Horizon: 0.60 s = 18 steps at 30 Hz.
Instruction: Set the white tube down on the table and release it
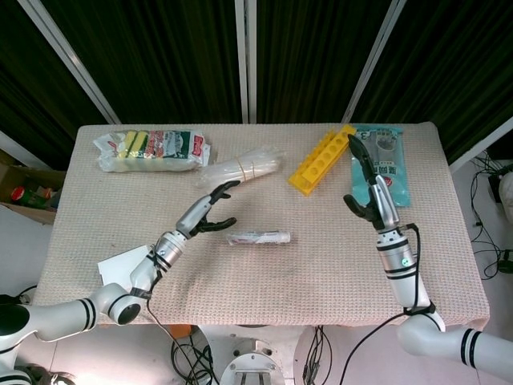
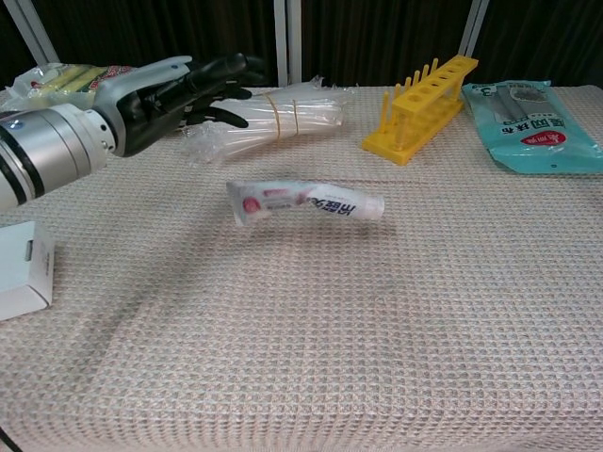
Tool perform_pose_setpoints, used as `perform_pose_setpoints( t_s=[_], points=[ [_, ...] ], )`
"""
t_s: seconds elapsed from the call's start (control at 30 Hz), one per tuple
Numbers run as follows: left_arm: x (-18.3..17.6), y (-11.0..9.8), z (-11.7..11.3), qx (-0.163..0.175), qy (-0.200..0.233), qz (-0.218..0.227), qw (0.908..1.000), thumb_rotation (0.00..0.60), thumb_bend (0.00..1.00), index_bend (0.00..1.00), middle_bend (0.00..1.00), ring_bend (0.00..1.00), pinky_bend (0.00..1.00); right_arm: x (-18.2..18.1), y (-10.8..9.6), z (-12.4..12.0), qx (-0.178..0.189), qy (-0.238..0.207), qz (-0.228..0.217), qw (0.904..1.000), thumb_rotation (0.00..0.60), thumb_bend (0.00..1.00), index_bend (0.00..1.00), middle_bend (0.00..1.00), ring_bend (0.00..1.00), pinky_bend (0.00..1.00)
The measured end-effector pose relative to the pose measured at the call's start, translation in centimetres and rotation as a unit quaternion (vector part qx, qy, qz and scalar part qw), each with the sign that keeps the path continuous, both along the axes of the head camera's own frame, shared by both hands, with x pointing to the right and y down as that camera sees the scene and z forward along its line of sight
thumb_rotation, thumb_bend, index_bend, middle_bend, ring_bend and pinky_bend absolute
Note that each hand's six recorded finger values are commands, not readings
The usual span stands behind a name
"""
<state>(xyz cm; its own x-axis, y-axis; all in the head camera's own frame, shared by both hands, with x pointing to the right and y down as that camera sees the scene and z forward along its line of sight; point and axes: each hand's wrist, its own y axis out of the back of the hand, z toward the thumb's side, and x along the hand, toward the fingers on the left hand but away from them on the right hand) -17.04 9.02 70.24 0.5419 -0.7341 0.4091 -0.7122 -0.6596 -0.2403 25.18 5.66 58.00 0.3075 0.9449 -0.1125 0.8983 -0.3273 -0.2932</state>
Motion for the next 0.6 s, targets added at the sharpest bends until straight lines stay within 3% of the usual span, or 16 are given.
perform_pose_setpoints(
  t_s=[0.2,0.33,0.4,0.47,0.5,0.57,0.6],
  points=[
    [-2.1,-0.6,-1.4,0.035,-0.015,-0.025,0.999,0.125,0.06,0.07,0.03,0.01,0.15,0.7,0.6,0.0,0.006,0.022,-0.002,0.9997,0.15,0.0,0.0,0.0,0.0,0.0],
    [-4.7,-0.8,-2.8,0.091,-0.072,-0.018,0.9931,0.072,0.06,0.11,0.07,0.01,0.15,2.4,1.4,0.5,0.024,0.098,0.001,0.9949,0.149,0.0,0.0,0.0,0.0,0.0],
    [-6.6,-0.6,-3.4,0.126,-0.124,-0.011,0.9841,0.068,0.06,0.11,0.09,0.01,0.15,3.6,1.9,0.8,0.034,0.151,0.006,0.9879,0.149,0.0,0.0,0.0,0.0,0.0],
    [-8.5,-0.1,-4.0,0.155,-0.178,-0.004,0.9717,0.061,0.06,0.11,0.1,0.01,0.15,5.5,2.8,1.2,0.043,0.225,0.016,0.9733,0.147,0.0,0.0,0.0,0.0,0.0],
    [-9.9,0.3,-4.4,0.172,-0.217,0.0,0.9608,0.058,0.06,0.11,0.1,0.01,0.15,6.4,3.3,1.4,0.044,0.259,0.021,0.9646,0.145,0.0,0.0,0.0,0.0,0.0],
    [-12.3,1.4,-5.1,0.193,-0.279,0.004,0.9407,0.055,0.06,0.11,0.1,0.01,0.15,9.2,4.9,1.9,0.038,0.342,0.037,0.9382,0.144,0.0,0.0,0.0,0.0,0.0],
    [-14.2,2.5,-5.5,0.202,-0.319,0.003,0.9258,0.055,0.06,0.11,0.1,0.01,0.15,10.6,5.7,2.0,0.032,0.377,0.045,0.9245,0.143,0.0,0.0,0.0,0.0,0.0]
  ],
)
